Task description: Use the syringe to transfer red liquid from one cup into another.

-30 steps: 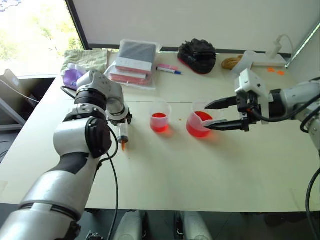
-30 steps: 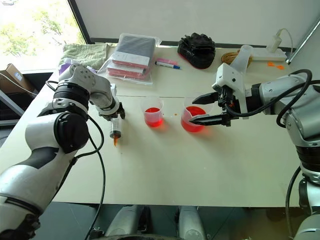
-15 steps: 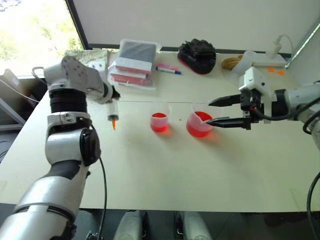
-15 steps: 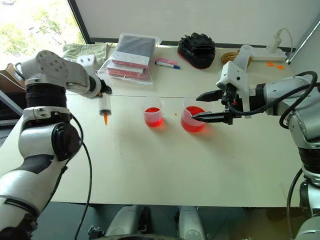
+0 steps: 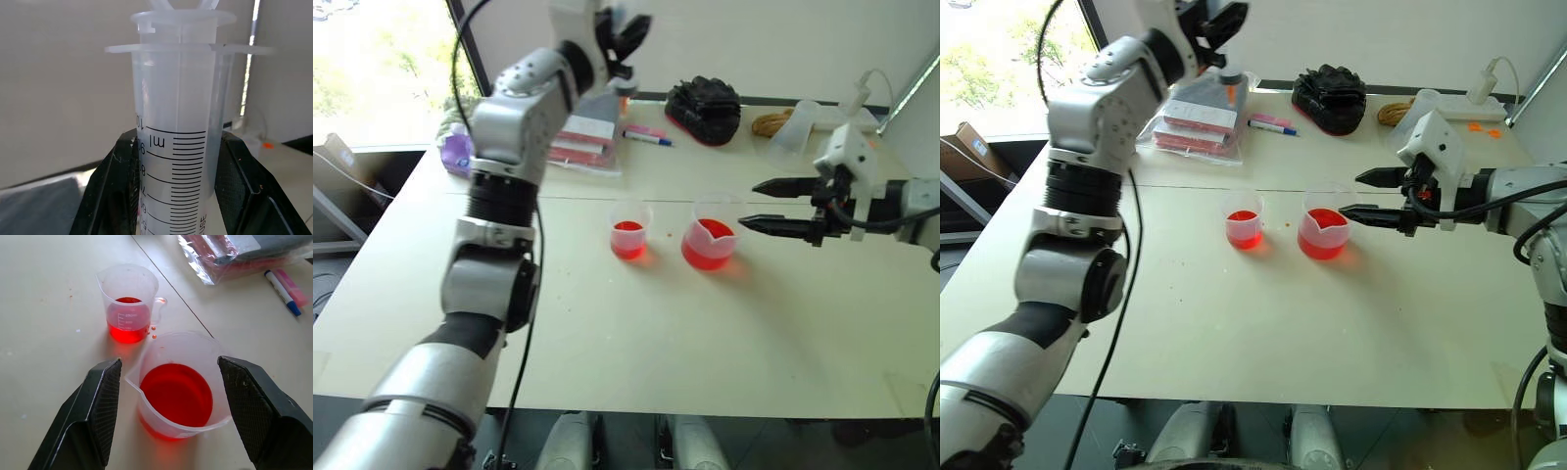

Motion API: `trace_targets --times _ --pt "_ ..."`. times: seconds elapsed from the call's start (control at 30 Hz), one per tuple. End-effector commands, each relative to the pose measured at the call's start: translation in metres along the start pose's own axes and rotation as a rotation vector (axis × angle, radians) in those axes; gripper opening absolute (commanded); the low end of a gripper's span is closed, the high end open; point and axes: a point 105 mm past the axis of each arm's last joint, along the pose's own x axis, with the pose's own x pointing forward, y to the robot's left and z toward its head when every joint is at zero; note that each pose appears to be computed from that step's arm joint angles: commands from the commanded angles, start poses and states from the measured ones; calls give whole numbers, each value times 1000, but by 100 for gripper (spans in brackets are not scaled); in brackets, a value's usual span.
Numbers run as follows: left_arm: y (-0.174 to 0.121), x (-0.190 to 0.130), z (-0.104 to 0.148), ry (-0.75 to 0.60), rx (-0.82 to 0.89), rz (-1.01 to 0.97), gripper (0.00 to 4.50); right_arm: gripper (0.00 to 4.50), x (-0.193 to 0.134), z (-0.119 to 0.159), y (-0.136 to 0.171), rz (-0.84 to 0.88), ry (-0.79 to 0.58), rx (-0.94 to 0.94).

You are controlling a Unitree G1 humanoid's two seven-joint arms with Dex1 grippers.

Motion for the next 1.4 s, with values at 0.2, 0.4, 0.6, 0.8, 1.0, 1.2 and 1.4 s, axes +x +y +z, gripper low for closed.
trace_targets --times 0.2,0.4,0.6,0.8,1.0,1.2,1.4 --pt "-70 7 17 -210 -121 -145 153 328 -23 23 -15 -164 -88 -39" --pt "-89 -1 -12 -200 -174 -127 153 328 -28 23 -22 -226 -99 -33" --pt "-101 -16 -36 -167 -235 -142 153 328 -30 21 -19 -240 -93 -21" --pt "-114 -24 -52 -177 -283 -163 153 328 -32 20 -12 -249 -93 -7" --pt "-126 -28 -54 -163 -345 -255 153 328 -33 18 -8 -265 -94 12" --pt "-133 -34 -72 -123 -280 -321 153 328 -35 14 -3 -279 -97 26" --pt "-136 -39 -96 -68 -203 -337 153 328 -36 15 -3 -305 -110 30"
